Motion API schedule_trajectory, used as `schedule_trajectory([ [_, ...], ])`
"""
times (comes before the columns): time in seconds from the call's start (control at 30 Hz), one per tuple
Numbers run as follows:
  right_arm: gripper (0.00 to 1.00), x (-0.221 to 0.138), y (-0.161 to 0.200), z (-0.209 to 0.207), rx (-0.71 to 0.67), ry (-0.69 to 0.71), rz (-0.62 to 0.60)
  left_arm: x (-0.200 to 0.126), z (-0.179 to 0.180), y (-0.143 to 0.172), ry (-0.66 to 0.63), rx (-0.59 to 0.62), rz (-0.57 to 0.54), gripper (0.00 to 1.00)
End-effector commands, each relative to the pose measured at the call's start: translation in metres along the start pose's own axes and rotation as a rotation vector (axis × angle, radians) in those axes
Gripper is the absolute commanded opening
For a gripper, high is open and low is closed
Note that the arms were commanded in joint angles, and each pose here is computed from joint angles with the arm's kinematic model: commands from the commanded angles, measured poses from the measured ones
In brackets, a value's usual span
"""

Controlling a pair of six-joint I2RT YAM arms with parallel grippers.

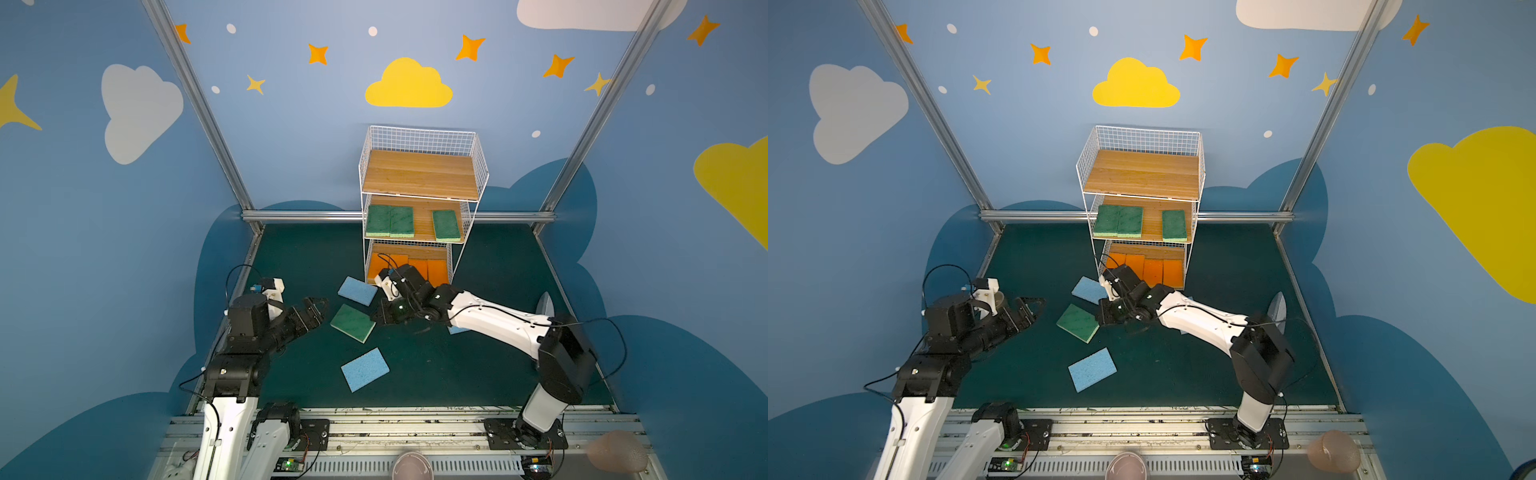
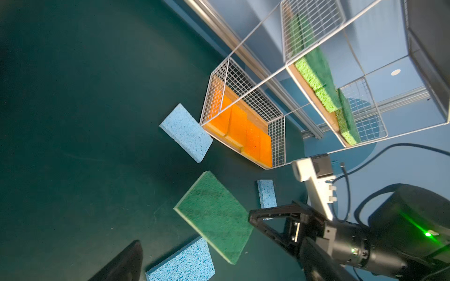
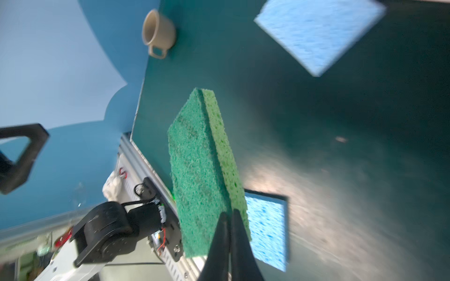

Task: Arrange cleaning sponges on a shelf
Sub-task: Pick up the cleaning sponge from the bottom-left of the table, then place the cleaning sponge at the center of the table, then pick up the cleaning sponge at the center of the table.

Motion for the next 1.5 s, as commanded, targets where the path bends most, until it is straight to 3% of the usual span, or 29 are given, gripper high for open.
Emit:
schedule_trajectory([
  [0.0, 0.0, -0.012, 0.015, -0.049, 0.094, 0.132, 0.002, 0.016, 0.002, 0.014, 0.048, 0.016, 0.05, 0.99],
  [0.23, 0.02, -0.01, 0.062, -0.122, 0.302, 0.203, -0.022, 0.053, 0.019, 0.055, -0.005, 0.043, 0.138, 0.99],
  [0.47, 0.36, 0.003, 0.085, -0.143, 0.298, 0.274, 0.074, 0.067, 0.026, 0.066, -0.047, 0.064, 0.156, 1.0],
  [0.73, 0.42, 0.008, 0.103, -0.151, 0.26, 0.309, 0.18, 0.069, 0.034, 0.073, -0.059, 0.052, 0.164, 1.0],
  [0.9, 0.4, 0.019, 0.106, -0.151, 0.249, 0.298, 0.213, 0.07, 0.035, 0.076, -0.056, 0.043, 0.169, 1.0],
  [1.03, 0.33, 0.022, 0.107, -0.146, 0.225, 0.296, 0.226, 0.069, 0.034, 0.076, -0.051, 0.039, 0.171, 1.0],
  [1.13, 0.23, 0.021, 0.108, -0.143, 0.222, 0.29, 0.227, 0.068, 0.033, 0.075, -0.05, 0.04, 0.167, 1.0],
  [1.27, 0.0, 0.018, 0.108, -0.14, 0.224, 0.278, 0.216, 0.068, 0.032, 0.074, -0.048, 0.04, 0.166, 1.0],
  [1.47, 0.0, -0.009, 0.086, -0.119, 0.213, 0.238, 0.123, 0.068, 0.024, 0.067, -0.037, 0.055, 0.168, 1.0],
])
Point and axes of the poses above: each gripper's point midway between its finger pads, its own x axis out along the fingers, its own z axis along the line the jaws close on, y = z × x, the point moved 3 cm from there along -x, back along the fingers, and after that the axes turned 3 degrees about x, right-handed, at the moved point
